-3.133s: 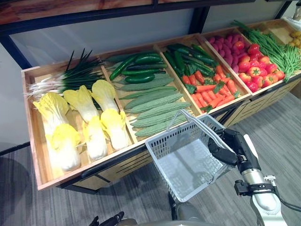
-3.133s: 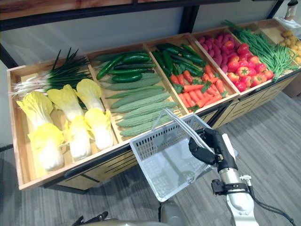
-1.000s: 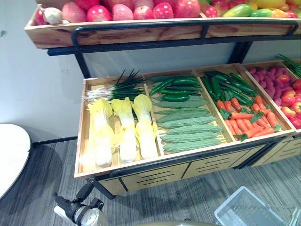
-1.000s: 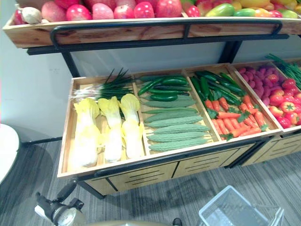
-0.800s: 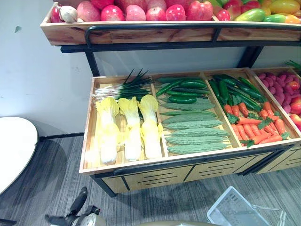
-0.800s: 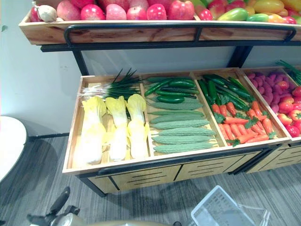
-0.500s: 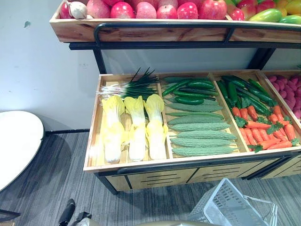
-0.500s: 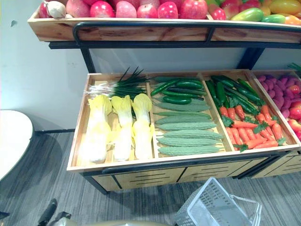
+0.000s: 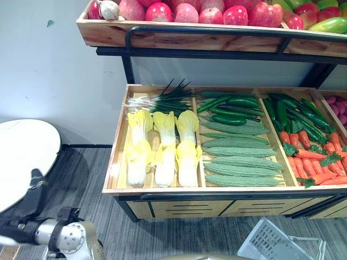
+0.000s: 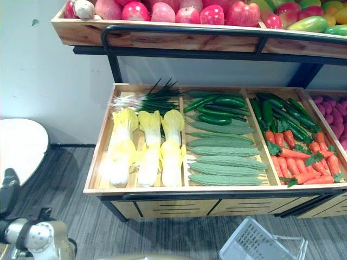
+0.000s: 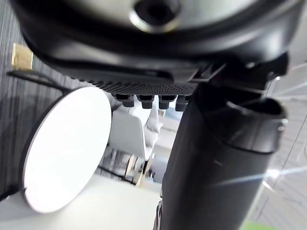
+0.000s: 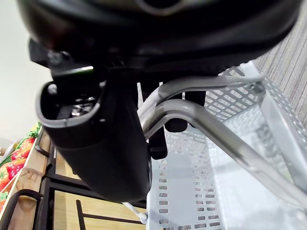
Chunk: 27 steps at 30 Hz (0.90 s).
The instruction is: Pick vegetable in the basket
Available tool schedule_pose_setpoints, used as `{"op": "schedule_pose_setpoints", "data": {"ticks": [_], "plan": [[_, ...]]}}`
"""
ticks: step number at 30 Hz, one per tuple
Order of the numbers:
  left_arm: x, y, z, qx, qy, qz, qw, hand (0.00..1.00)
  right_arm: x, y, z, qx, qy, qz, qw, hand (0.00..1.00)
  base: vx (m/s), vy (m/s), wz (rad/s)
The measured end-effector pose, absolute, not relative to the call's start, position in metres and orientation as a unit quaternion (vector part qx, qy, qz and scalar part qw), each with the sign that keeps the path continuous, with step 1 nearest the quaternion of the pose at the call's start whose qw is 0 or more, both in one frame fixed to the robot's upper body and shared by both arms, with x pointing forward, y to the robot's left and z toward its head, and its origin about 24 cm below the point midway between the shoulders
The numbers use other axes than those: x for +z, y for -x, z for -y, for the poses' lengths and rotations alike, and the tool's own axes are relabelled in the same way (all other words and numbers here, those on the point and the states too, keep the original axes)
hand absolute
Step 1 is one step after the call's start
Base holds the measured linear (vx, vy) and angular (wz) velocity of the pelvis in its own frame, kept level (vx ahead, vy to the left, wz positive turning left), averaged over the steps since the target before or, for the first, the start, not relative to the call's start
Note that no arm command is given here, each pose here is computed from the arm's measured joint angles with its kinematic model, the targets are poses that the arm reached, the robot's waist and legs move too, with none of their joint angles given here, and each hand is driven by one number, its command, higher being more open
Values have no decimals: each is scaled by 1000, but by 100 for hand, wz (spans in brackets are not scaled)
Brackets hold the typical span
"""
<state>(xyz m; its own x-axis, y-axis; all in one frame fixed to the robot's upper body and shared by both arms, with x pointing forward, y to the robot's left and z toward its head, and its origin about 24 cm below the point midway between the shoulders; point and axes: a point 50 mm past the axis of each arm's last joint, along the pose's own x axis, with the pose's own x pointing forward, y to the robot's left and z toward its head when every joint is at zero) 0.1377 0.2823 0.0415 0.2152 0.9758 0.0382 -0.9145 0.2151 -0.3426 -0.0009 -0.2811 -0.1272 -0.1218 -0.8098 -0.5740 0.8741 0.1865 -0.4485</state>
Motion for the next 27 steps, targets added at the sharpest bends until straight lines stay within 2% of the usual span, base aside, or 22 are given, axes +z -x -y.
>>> {"op": "schedule_pose_setpoints", "data": {"ticks": [5,11,21,27], "plan": [[32,-163,-251,512,136,72,845,100,-128,1,281,-633,-43,-398,663,0,-3,-1,-5],[9,-183,-222,426,136,-14,894,100,-128,0,281,-631,-44,-397,665,0,7,7,-11],[-10,-204,-196,349,121,-104,924,100,-128,-12,284,-623,-50,-391,676,0,6,6,-7],[-14,-211,-194,327,78,-125,934,100,-128,-14,284,-620,-50,-389,679,0,-12,1,-5]]}}
